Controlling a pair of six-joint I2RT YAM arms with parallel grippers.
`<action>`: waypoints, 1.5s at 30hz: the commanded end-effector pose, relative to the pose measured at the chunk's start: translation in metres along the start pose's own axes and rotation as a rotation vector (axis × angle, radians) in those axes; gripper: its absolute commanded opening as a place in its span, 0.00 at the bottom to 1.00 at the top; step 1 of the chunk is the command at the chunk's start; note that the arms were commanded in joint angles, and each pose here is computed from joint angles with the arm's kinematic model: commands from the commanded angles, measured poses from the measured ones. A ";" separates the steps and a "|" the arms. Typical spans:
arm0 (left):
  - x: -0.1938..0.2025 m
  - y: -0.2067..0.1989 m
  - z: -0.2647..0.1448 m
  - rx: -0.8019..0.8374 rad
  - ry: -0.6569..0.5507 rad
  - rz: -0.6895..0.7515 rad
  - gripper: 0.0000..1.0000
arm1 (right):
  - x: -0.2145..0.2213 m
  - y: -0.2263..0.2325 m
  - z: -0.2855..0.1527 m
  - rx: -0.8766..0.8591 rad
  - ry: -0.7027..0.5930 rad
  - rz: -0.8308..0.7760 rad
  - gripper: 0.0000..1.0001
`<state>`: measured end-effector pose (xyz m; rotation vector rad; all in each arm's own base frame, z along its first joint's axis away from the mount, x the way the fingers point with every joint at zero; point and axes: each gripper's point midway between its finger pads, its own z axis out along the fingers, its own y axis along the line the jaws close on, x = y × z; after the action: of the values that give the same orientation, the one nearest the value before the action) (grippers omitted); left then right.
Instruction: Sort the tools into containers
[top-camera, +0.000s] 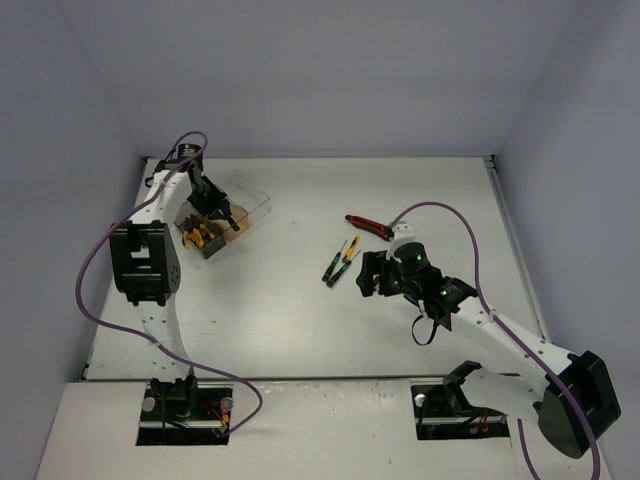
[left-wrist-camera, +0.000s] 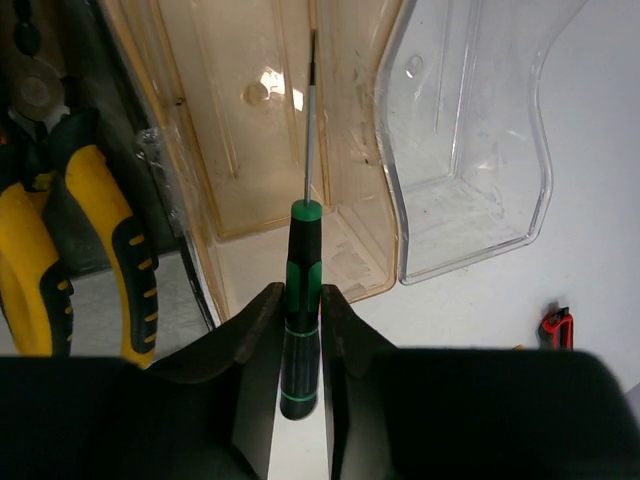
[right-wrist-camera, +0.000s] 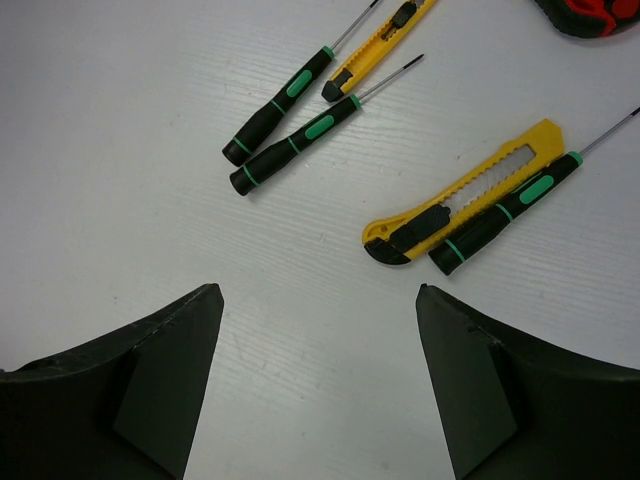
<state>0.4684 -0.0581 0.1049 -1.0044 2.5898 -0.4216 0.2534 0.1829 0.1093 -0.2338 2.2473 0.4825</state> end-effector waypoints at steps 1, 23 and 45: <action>-0.024 -0.011 -0.030 0.064 -0.065 -0.031 0.25 | -0.013 0.003 -0.002 -0.008 -0.048 0.012 0.76; 0.089 -0.115 -0.129 0.203 -0.300 0.827 0.52 | -0.026 -0.017 -0.018 0.089 -0.147 0.050 0.76; 0.251 -0.134 0.027 0.091 0.006 1.237 0.52 | -0.018 -0.024 -0.028 0.099 -0.152 0.103 0.76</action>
<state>0.3654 -0.3189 0.0519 0.7102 2.6687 -0.1337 0.2471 0.1501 0.1208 -0.0652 2.1824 0.4161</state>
